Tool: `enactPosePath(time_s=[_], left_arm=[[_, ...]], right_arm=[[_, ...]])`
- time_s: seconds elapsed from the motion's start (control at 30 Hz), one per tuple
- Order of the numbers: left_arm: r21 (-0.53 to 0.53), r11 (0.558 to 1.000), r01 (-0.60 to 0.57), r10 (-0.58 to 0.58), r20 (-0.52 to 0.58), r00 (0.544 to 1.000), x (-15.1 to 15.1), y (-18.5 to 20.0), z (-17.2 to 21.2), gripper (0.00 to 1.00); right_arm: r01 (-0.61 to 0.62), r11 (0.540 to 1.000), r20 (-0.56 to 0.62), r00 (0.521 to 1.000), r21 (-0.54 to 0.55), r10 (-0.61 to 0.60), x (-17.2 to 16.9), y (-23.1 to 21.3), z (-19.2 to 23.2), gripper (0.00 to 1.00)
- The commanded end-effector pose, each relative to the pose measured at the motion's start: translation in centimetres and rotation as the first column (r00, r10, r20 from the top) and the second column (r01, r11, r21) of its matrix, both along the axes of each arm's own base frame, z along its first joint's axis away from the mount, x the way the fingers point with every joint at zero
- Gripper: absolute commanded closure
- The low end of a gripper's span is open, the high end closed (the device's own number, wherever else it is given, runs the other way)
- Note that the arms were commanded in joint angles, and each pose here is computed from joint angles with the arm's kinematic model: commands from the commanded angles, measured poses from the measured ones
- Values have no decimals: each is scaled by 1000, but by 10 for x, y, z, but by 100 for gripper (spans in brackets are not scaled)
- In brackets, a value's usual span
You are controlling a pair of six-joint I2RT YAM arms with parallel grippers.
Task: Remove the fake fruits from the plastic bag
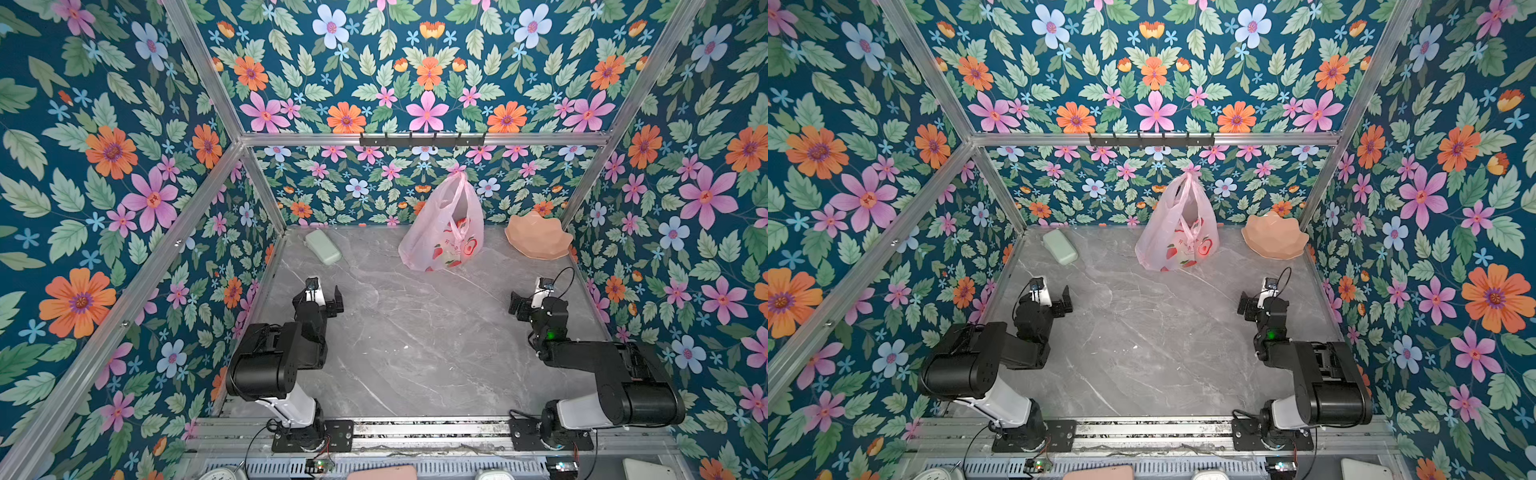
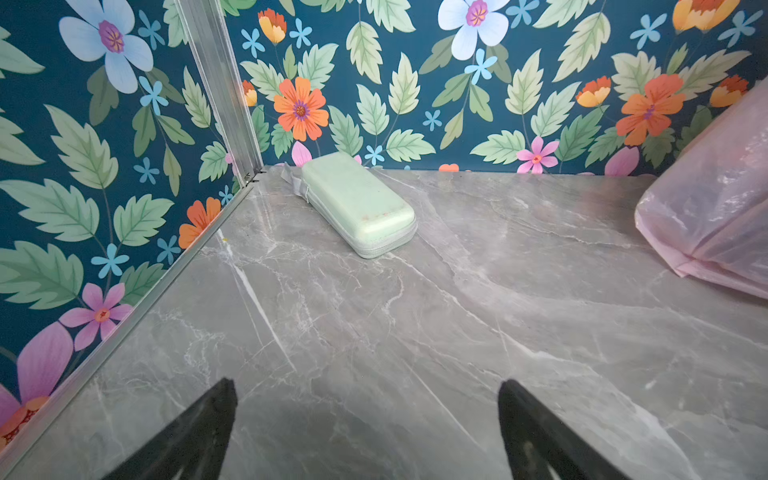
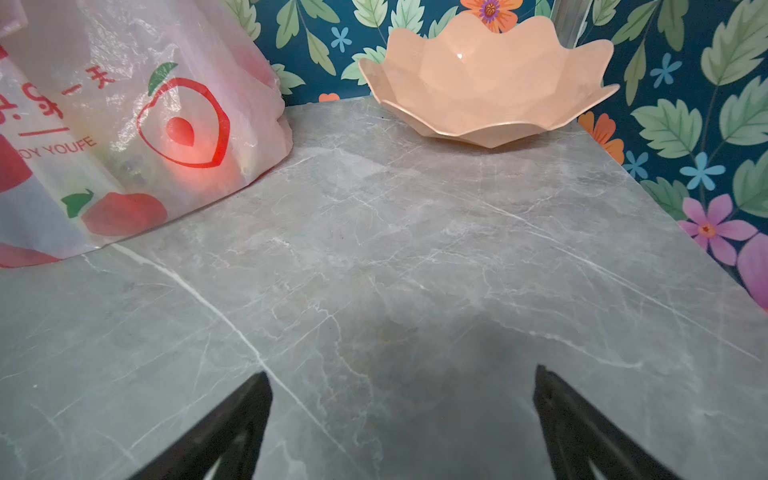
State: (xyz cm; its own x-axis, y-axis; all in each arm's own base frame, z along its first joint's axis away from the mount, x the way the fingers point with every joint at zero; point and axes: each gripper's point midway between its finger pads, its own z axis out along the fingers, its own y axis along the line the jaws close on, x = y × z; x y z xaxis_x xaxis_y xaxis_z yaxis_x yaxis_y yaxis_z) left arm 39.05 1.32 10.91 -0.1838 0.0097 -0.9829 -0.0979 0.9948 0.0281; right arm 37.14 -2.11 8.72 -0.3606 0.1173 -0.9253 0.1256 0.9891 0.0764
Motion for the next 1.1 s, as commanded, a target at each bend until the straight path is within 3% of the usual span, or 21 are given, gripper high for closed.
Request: enactPosePath(time_s=[0.0, 1.07], left_arm=[[-1, 1000, -1, 1, 12, 1000, -1, 1, 3, 0], [4, 1000, 16, -16, 32, 999, -4, -2, 7, 0]], right_arm=[[11, 1000, 39, 999, 0, -11, 3, -2, 10, 1], [11, 1000, 39, 999, -1, -11, 3, -2, 10, 1]])
